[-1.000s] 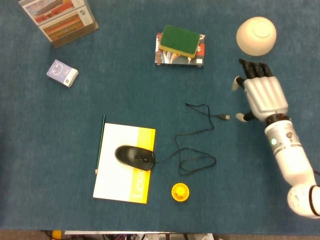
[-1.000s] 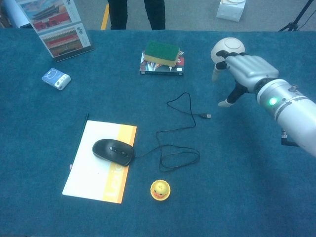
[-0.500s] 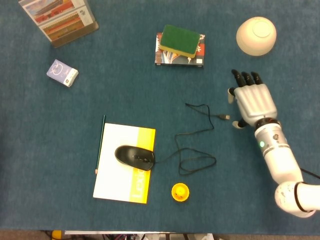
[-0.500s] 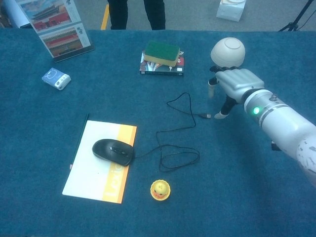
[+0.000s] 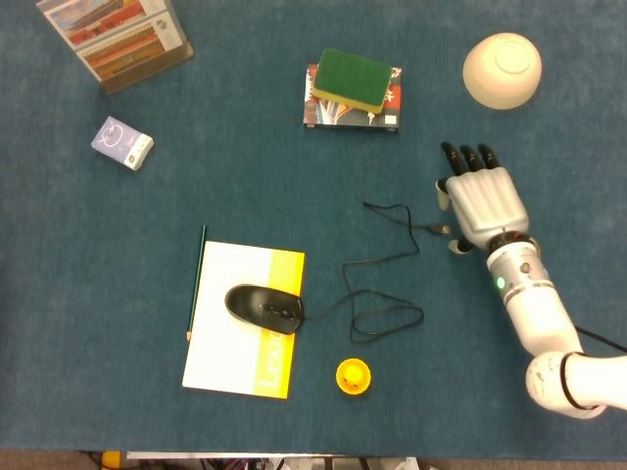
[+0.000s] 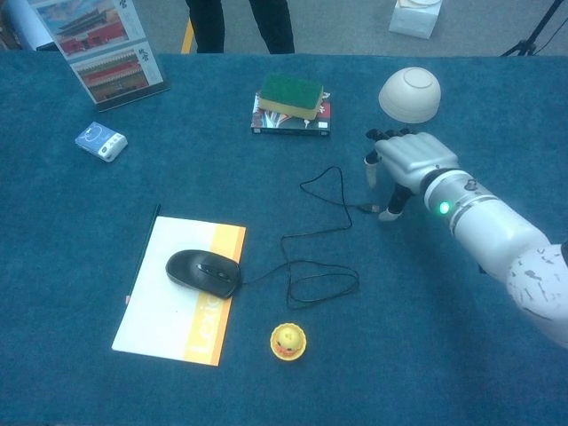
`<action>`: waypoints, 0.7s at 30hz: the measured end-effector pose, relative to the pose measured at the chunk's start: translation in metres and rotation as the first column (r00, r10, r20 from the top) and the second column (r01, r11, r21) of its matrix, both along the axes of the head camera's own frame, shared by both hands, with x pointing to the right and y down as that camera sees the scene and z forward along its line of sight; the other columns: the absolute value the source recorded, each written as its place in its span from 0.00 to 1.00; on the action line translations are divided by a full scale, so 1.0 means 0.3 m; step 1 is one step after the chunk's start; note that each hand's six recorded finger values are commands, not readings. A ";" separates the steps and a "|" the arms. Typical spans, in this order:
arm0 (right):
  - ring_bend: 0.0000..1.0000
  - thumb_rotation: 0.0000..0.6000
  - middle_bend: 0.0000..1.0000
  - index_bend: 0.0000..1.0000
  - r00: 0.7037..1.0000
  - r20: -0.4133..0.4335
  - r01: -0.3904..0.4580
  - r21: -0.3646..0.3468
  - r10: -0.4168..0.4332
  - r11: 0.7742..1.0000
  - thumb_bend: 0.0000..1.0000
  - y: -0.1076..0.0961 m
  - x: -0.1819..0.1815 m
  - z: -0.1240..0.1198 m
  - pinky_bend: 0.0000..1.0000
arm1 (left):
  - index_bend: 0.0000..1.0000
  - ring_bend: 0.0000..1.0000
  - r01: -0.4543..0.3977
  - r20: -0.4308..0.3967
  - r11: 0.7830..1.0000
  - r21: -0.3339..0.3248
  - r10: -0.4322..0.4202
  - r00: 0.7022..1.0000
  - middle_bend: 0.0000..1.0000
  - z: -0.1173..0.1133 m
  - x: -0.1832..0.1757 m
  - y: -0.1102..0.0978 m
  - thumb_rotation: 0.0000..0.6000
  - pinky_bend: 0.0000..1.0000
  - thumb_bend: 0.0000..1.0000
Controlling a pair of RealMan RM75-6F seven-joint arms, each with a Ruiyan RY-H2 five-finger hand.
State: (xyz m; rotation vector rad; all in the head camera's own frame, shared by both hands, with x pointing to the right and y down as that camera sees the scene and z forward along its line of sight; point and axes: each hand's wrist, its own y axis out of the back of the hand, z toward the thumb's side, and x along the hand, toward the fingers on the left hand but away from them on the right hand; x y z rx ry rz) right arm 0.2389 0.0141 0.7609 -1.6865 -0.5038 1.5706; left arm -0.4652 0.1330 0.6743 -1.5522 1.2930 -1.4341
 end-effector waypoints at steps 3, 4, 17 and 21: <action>0.00 1.00 0.02 0.50 1.000 -0.002 0.006 -0.005 -0.006 1.000 0.00 0.001 -0.005 0.012 0.01 | 0.39 0.35 0.004 -0.001 1.000 0.000 -0.004 1.000 0.43 0.002 -0.004 0.002 1.00 0.50 0.24; 0.00 1.00 0.02 0.50 1.000 -0.001 0.008 -0.006 -0.008 1.000 0.00 0.000 -0.008 0.015 0.01 | 0.39 0.35 0.006 -0.002 1.000 0.000 -0.006 1.000 0.43 0.002 -0.005 0.003 1.00 0.50 0.24; 0.00 1.00 0.02 0.52 1.000 0.011 0.020 -0.020 -0.020 1.000 0.12 -0.006 -0.040 0.049 0.01 | 0.39 0.35 0.025 -0.011 1.000 -0.003 -0.025 1.000 0.43 0.005 -0.025 0.019 1.00 0.50 0.24; 0.00 1.00 0.02 0.53 1.000 0.015 0.020 -0.026 -0.019 0.999 0.15 -0.007 -0.046 0.056 0.01 | 0.39 0.35 0.028 -0.013 1.000 -0.004 -0.028 1.000 0.43 0.006 -0.029 0.023 1.00 0.50 0.24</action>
